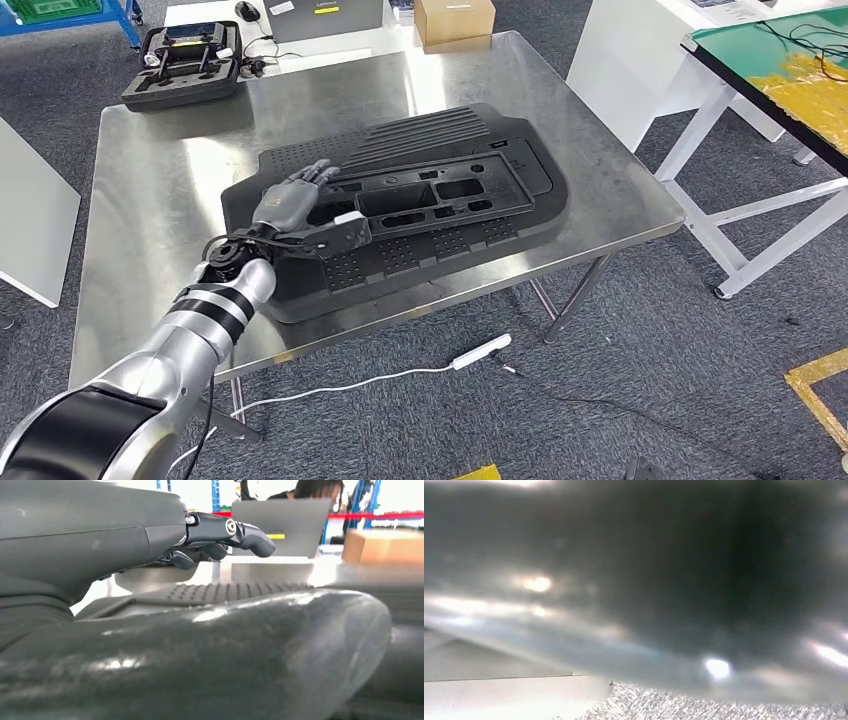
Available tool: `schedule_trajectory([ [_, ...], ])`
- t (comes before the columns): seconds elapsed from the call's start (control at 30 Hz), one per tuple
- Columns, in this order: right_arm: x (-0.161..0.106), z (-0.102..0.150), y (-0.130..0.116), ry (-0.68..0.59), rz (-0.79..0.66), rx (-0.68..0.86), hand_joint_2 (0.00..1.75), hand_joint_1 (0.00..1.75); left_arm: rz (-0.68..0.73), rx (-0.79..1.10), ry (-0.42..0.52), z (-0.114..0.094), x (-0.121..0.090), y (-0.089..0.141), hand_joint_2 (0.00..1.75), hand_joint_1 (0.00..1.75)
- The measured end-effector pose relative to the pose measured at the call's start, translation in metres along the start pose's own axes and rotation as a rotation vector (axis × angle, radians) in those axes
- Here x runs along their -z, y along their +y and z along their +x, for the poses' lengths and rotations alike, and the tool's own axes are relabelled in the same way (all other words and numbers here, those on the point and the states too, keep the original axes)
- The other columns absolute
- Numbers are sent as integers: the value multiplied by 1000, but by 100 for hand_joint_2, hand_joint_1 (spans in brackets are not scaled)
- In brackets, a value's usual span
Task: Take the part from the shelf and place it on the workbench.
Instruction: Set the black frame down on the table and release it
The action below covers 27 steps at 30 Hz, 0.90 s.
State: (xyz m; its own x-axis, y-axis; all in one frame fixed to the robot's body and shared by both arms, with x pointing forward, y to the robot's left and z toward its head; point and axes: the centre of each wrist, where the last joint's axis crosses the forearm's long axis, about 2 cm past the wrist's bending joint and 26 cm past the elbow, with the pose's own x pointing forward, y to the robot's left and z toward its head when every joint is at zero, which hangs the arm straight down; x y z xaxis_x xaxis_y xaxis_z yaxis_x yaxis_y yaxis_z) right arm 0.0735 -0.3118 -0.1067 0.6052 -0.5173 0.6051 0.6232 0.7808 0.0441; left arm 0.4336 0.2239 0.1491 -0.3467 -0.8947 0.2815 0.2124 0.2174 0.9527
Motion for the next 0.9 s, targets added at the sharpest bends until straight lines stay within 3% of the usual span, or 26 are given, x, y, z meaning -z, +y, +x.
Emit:
schedule_trajectory([
  [0.43,-1,-2,-6,-6,-14,5,0,0,198,-155,-43,-17,-17,3,0,0],
  [0.9,1,2,-12,-16,-23,-7,0,0,253,-252,-20,-33,-36,-13,0,0],
])
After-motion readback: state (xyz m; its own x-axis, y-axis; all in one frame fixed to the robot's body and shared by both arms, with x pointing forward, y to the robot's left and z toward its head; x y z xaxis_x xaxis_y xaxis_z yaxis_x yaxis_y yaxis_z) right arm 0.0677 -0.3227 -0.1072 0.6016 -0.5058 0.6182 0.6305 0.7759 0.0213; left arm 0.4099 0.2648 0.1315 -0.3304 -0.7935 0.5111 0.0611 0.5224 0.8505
